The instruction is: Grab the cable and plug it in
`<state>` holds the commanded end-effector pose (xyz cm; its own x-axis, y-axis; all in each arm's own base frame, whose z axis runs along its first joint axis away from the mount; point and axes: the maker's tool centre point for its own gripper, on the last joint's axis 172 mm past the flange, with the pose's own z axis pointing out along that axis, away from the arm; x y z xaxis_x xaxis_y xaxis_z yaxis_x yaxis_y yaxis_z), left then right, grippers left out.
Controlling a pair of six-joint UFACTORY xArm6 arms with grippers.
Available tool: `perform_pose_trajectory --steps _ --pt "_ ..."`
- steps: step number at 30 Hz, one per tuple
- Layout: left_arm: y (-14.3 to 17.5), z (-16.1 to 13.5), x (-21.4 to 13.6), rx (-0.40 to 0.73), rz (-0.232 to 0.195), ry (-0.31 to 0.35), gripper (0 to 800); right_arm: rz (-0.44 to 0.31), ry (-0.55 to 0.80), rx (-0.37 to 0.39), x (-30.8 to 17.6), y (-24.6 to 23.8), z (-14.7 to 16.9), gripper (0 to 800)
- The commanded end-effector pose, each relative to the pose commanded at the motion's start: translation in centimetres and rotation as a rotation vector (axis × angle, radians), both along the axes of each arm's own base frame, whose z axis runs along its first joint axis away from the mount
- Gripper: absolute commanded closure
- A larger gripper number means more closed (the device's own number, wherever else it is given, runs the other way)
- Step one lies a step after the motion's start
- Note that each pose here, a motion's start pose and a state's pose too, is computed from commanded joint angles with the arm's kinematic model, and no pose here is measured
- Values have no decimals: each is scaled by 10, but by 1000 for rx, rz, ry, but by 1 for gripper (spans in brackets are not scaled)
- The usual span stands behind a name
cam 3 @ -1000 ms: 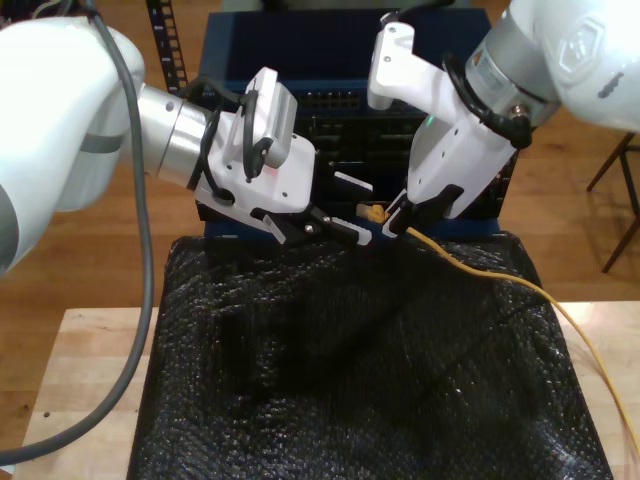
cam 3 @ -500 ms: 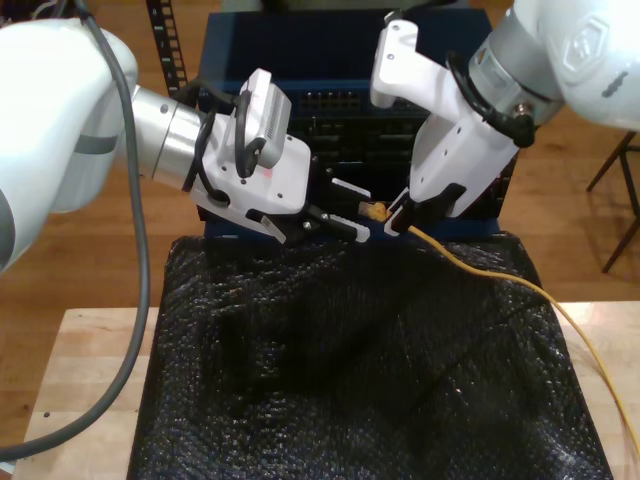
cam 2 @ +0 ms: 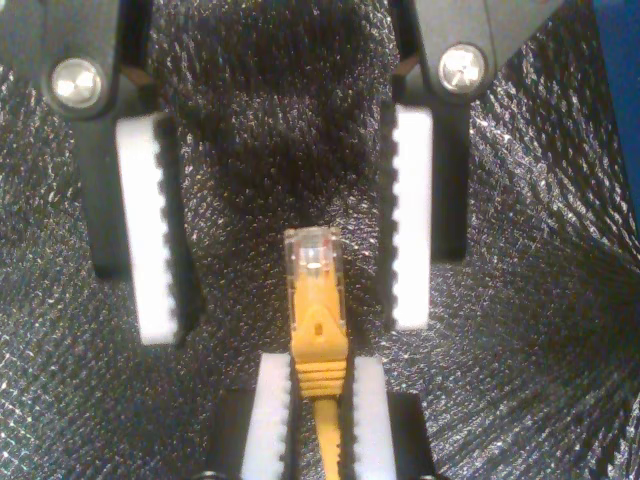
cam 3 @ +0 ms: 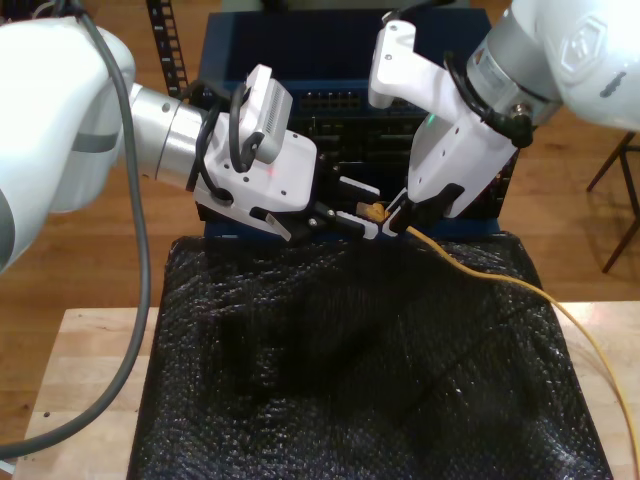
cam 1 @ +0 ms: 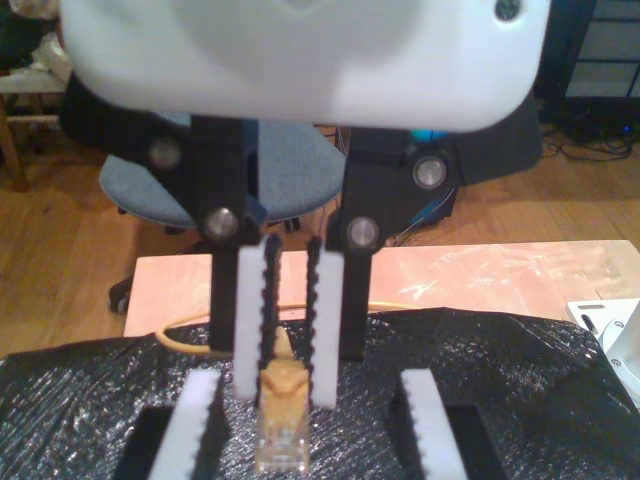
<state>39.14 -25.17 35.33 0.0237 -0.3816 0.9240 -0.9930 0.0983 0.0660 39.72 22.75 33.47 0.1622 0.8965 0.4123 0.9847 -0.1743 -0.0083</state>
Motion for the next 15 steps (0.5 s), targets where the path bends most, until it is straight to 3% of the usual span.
perform_pose_trajectory --steps 9,15 --pt "0 0 0 2 1 -1 477 -1 1 8 0 2 1 796" --pt "1 -1 2 4 7 -4 556 -3 1 8 0 1 1 796"
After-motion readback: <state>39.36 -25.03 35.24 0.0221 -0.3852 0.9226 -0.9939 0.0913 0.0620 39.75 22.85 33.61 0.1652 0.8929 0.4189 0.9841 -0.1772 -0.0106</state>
